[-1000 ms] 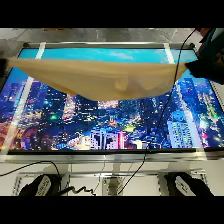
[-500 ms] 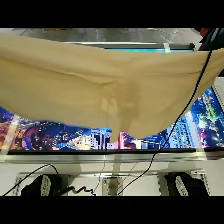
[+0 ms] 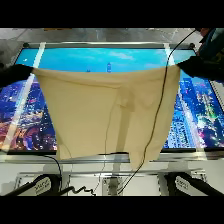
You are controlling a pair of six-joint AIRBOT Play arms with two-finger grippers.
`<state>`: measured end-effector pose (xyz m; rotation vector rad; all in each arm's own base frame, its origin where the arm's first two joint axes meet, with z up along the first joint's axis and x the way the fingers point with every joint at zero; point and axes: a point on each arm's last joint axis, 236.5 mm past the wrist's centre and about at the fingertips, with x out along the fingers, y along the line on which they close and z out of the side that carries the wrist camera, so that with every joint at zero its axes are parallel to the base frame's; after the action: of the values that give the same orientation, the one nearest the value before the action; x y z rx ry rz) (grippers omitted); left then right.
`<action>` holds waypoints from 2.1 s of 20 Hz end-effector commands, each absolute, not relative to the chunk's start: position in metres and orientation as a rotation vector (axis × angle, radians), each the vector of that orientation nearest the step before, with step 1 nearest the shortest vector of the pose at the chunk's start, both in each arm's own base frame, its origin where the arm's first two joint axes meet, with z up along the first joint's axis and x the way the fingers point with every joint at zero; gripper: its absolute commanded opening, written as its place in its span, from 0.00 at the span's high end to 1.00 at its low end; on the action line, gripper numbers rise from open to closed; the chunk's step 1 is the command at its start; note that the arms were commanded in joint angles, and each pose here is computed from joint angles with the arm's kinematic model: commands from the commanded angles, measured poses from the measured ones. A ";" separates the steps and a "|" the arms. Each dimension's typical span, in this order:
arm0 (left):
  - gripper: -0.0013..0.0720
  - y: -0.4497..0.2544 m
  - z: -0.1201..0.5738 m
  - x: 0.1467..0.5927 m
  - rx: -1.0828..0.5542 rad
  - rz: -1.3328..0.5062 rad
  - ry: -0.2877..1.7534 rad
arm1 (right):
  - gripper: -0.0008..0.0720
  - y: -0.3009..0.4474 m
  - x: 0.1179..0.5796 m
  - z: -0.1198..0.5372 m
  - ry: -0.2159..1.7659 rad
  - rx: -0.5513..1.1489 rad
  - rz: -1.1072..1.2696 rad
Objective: Fold the clothes and pants, and hang the long-sleeved shirts on hangers.
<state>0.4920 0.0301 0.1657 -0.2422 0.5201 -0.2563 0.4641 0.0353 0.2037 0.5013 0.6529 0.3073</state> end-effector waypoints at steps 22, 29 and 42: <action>0.04 -0.039 -0.066 0.462 -0.180 -0.446 1.185 | 0.19 -0.049 0.461 -0.023 1.248 0.137 0.028; 0.16 0.013 0.065 0.440 -0.157 -0.383 1.012 | 0.39 -0.094 0.419 0.082 1.168 0.095 -0.040; 0.49 0.063 0.009 0.314 -0.429 -0.172 1.148 | 0.54 0.028 0.226 -0.008 1.330 0.644 0.176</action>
<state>0.3348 0.0614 0.0439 -0.3605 1.1099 -0.2187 0.2520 -0.0258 0.0299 0.3907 1.2975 0.0840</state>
